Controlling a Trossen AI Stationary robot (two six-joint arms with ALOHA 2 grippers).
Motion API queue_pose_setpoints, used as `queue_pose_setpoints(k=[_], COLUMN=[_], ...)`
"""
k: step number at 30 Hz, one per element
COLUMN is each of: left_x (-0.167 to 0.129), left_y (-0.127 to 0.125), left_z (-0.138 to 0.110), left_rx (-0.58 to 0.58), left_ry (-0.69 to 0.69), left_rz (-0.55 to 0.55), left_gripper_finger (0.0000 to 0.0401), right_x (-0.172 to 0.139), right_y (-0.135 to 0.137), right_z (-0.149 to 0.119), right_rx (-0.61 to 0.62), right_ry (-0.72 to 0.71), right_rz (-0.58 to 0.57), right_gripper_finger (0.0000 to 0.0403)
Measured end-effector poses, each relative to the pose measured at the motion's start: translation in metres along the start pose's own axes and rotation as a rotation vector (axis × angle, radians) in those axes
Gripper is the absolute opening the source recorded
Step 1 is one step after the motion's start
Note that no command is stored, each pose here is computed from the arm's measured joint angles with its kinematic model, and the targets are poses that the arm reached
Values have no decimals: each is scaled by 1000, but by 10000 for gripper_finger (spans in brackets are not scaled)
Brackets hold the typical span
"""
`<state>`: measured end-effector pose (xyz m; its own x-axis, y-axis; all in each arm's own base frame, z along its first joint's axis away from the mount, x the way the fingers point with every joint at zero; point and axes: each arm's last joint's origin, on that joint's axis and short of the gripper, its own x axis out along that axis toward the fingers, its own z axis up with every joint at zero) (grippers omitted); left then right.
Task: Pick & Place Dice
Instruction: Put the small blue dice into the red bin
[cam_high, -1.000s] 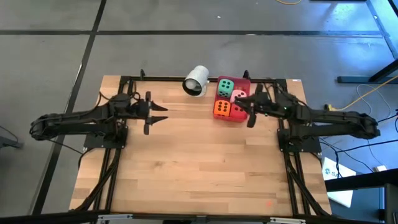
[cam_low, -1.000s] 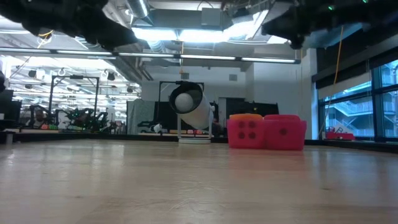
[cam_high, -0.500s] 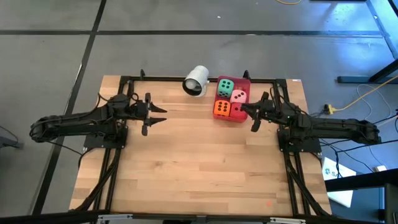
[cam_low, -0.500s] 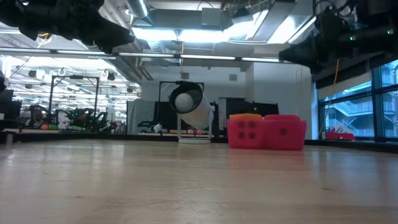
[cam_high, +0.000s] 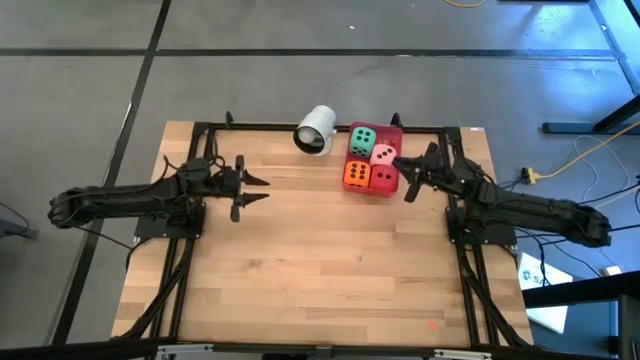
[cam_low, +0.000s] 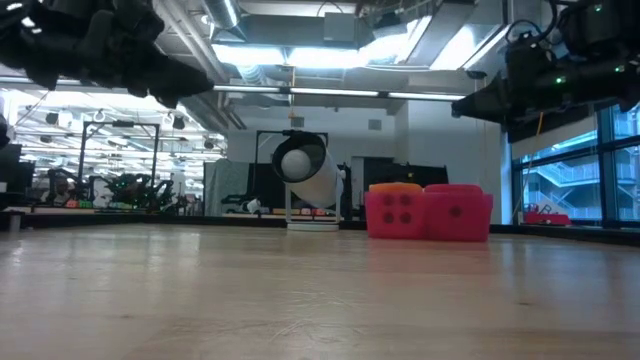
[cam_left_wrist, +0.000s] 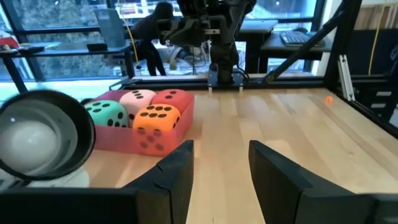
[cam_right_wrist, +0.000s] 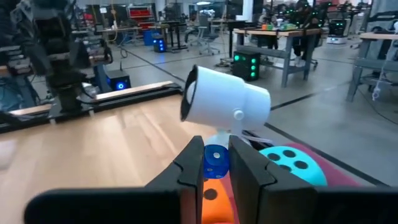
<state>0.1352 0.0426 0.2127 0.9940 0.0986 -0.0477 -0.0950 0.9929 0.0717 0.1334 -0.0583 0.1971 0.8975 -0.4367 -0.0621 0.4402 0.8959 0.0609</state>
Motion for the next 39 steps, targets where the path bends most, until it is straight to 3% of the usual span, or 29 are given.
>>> queue_pose_setpoints(k=[15,24,39], left_x=[-1,-1,-1], left_y=[-1,-1,2], left_z=[-6,-6,-6], left_rx=[2,5,3], left_ry=[-59,-58,-52], left_rz=[5,8,87], left_gripper_finger=[148,144,143], right_x=[7,30,98], right_y=[-34,-58,-100], right_z=[9,17,40], right_rx=[49,63,43], right_ry=[23,203,536], right_rz=[-130,-238,-249], right_gripper_finger=[51,51,51])
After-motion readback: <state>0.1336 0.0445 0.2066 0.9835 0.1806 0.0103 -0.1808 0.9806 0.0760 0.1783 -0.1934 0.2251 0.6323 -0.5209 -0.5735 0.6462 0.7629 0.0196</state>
